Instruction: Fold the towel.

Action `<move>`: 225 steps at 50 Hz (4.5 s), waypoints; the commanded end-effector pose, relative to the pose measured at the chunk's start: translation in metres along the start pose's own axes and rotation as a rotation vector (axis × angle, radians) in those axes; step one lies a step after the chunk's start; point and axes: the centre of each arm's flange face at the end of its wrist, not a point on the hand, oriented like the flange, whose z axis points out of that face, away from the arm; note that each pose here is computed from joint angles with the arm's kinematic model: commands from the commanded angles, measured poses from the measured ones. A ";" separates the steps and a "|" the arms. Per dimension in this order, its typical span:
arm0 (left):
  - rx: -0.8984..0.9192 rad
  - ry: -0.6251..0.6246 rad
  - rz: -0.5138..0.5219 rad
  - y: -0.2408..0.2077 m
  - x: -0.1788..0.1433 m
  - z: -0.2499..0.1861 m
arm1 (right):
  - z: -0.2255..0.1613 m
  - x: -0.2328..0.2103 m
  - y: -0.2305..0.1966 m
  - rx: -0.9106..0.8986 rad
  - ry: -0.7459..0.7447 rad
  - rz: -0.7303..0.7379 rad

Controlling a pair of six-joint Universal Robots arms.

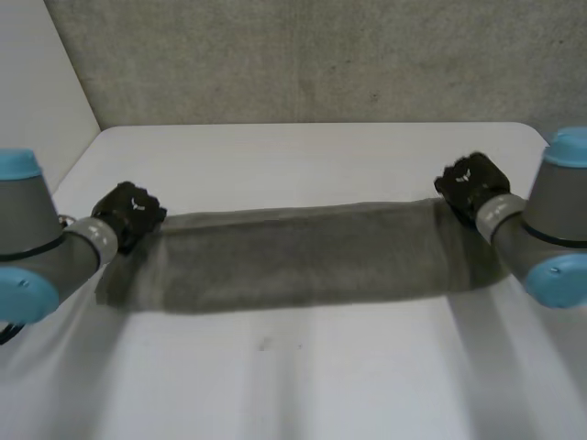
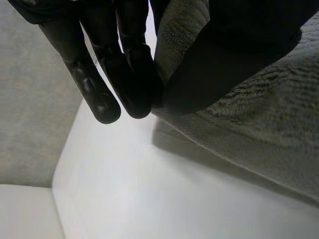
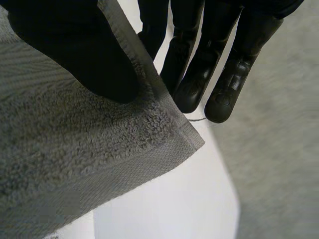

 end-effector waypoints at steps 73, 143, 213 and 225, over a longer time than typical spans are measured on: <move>0.134 -0.187 -0.381 -0.035 -0.003 -0.046 | 0.001 0.011 0.089 -0.215 0.006 0.297; 0.363 0.006 -0.485 -0.112 0.076 -0.047 | -0.065 -0.096 -0.043 0.068 -0.269 0.486; 0.324 0.035 -0.737 -0.124 0.079 -0.072 | -0.054 -0.092 -0.114 0.193 -0.424 0.791; 0.122 0.048 -0.766 -0.079 0.111 -0.051 | -0.029 -0.134 -0.086 0.066 -0.504 0.745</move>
